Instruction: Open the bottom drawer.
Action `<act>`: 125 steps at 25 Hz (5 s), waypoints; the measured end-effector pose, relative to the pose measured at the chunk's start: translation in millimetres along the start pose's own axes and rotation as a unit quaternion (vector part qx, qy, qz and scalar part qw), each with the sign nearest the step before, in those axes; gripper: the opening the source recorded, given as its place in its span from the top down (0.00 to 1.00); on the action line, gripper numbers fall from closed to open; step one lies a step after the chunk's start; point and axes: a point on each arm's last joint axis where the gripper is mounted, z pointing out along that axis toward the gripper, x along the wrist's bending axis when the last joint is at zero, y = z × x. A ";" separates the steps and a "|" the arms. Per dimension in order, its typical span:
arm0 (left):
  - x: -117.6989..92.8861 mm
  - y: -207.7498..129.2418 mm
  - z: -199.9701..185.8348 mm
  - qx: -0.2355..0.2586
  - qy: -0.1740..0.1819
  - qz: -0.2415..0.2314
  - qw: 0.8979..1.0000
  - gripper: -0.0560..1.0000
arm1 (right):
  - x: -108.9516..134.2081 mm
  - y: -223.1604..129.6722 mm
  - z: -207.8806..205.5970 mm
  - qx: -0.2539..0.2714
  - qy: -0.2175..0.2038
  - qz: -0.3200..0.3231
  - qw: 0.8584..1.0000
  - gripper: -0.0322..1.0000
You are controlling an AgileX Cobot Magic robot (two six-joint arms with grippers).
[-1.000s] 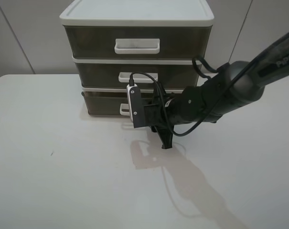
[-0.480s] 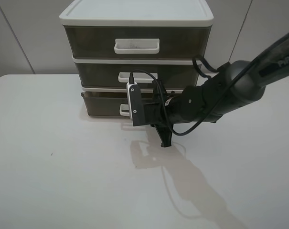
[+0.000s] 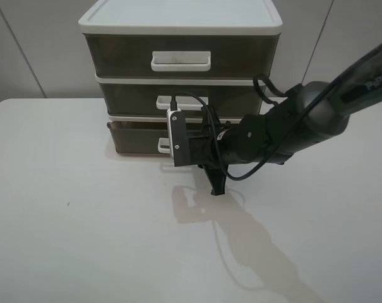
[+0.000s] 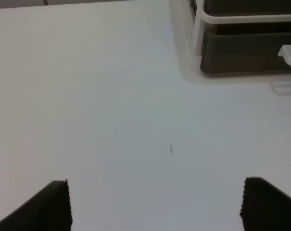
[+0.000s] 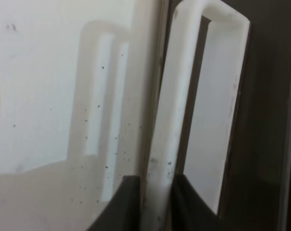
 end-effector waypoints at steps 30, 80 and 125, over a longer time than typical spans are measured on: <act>0.0 0.0 0.0 0.000 0.000 0.000 1.000 0.27 | 19.6 -1.0 -59.8 -0.020 0.059 0.050 0.997 0.95; 0.0 0.0 0.0 0.000 0.000 0.000 1.000 0.27 | 60.6 -79.7 -424.8 -0.073 -0.290 0.672 0.678 0.20; 0.0 0.0 0.0 0.000 0.000 0.000 1.000 0.27 | 127.5 -89.5 -393.5 -0.015 -0.260 0.677 0.688 0.20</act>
